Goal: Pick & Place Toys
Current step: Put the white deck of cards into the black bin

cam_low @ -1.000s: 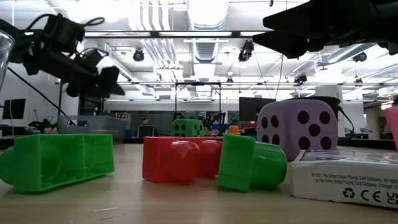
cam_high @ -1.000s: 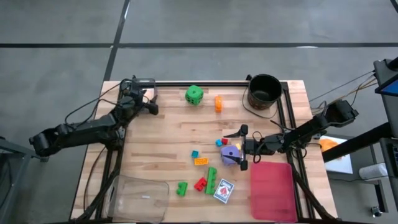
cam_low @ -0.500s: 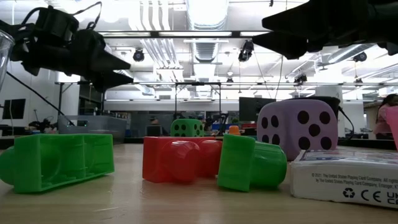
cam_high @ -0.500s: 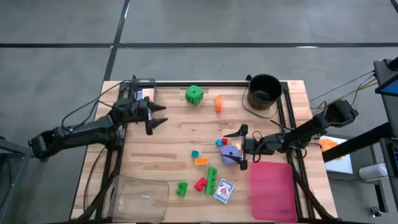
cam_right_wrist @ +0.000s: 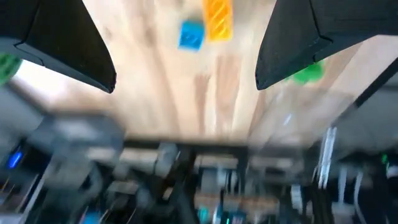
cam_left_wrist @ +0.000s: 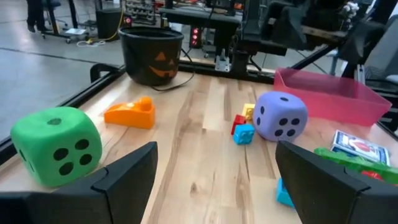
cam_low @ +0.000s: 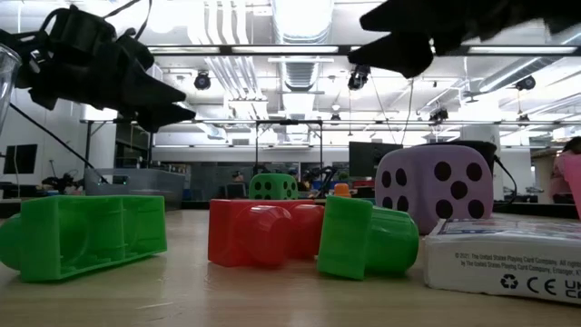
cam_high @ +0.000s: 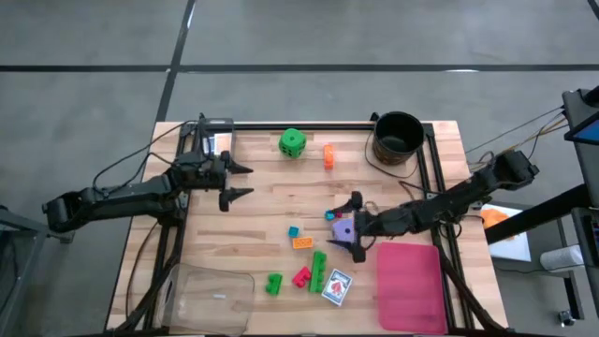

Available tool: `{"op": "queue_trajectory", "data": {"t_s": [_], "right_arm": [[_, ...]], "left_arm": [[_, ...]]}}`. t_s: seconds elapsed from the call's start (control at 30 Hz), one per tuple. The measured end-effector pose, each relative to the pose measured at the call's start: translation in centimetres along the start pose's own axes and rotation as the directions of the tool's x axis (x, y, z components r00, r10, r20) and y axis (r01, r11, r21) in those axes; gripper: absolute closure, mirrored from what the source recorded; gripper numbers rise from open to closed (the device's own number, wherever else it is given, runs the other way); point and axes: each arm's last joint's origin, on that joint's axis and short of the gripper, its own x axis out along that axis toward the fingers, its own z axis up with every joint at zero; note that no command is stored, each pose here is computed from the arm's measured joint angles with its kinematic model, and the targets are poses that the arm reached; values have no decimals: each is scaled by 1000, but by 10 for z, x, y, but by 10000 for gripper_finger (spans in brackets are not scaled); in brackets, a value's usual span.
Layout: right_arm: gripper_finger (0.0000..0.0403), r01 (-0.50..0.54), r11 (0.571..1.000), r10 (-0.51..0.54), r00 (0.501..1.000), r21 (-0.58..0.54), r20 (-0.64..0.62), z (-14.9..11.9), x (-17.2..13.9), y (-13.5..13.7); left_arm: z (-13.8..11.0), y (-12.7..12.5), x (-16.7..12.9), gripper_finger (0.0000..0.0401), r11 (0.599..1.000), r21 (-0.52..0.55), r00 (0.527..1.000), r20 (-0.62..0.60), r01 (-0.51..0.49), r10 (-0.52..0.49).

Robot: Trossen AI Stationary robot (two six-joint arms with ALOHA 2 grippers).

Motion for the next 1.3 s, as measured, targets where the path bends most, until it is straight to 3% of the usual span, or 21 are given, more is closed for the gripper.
{"op": "queue_trajectory", "data": {"t_s": [0.13, 0.3, 0.43, 0.53, 0.8, 1.0, 1.13, 1.2, 1.3], "right_arm": [[18, 6, 998, 8, 980, 68, -199, 22, 3, 16], [18, -41, 986, 86, 956, 162, -280, 42, 7, 46], [18, -85, 969, 165, 923, 233, -348, 40, 20, 71], [18, -86, 977, 166, 885, 196, -435, 32, 32, 90], [18, -110, 991, 134, 643, 82, -754, 19, 55, 132], [18, -184, 969, -78, 404, -165, -911, 12, 61, 151], [18, -163, 941, -244, 284, -297, -927, 9, 65, 153], [18, -165, 934, -271, 254, -318, -928, 7, 70, 154], [18, -190, 925, -273, 270, -329, -923, 6, 77, 158]], "left_arm": [[-3, 0, 0, 74, 1000, 7, 1000, -27, 0, 0], [-4, 0, 0, 74, 1000, 3, 999, -42, 0, 0], [-5, 0, 0, 74, 1000, 2, 999, -44, -2, 2], [-5, 0, 0, 74, 1000, 1, 999, -46, -4, 4], [-5, 0, 0, 74, 1000, -1, 999, -51, -4, 4], [-7, 0, 0, 74, 1000, -6, 998, -64, -4, 4], [-7, 0, 0, 74, 1000, -8, 998, -67, -4, 4], [-7, 0, 0, 74, 1000, -8, 998, -68, -5, 4], [-7, 0, 0, 74, 1000, -8, 998, -68, -5, 4]]}}
